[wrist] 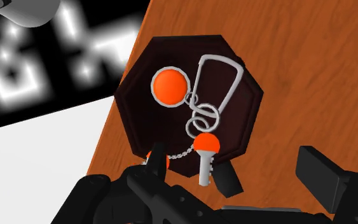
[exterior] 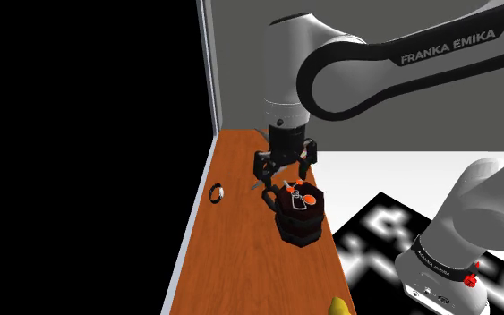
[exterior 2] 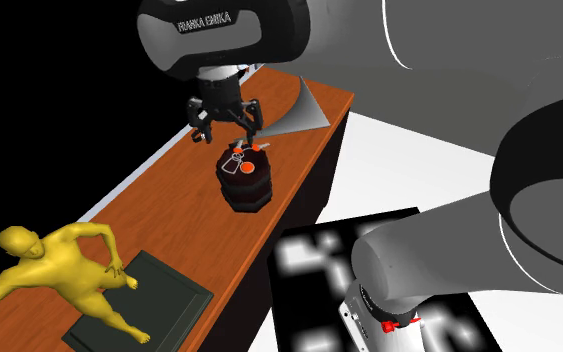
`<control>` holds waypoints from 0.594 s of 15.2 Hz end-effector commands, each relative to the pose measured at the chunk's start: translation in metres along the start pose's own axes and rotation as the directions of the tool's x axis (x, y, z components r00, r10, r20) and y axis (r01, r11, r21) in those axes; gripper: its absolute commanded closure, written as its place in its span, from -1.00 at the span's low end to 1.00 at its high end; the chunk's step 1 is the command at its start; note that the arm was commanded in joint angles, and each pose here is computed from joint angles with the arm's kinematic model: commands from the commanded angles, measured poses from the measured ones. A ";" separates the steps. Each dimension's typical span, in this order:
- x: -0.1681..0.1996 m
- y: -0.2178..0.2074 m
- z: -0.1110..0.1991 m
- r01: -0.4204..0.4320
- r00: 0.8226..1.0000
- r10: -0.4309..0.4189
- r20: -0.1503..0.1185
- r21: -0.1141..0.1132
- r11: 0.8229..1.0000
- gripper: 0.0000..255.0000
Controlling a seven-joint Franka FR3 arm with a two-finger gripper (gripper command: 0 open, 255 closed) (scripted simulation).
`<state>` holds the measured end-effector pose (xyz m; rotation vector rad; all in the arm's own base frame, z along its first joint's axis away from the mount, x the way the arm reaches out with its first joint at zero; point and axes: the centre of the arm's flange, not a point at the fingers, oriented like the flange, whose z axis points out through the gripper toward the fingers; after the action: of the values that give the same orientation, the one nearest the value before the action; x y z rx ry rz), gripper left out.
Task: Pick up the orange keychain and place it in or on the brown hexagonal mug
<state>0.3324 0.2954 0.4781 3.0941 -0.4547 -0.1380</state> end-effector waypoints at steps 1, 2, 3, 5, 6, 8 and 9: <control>-0.001 0.000 -0.021 0.000 1.000 0.000 0.003 -0.003 1.000 -1.00; -0.001 0.000 -0.032 0.000 1.000 0.000 0.003 -0.003 1.000 -1.00; -0.001 0.000 -0.032 0.000 1.000 0.000 0.003 -0.003 1.000 -1.00; -0.001 0.000 -0.032 0.000 1.000 0.000 0.003 -0.003 1.000 -1.00; -0.001 0.000 -0.032 0.000 1.000 0.000 0.003 -0.003 1.000 -1.00; -0.001 0.000 -0.032 0.000 1.000 0.000 0.003 -0.003 1.000 -1.00; -0.001 0.000 -0.032 0.000 1.000 0.000 0.003 -0.003 1.000 -1.00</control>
<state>0.3347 0.2960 0.5095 3.0911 -0.4543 -0.1436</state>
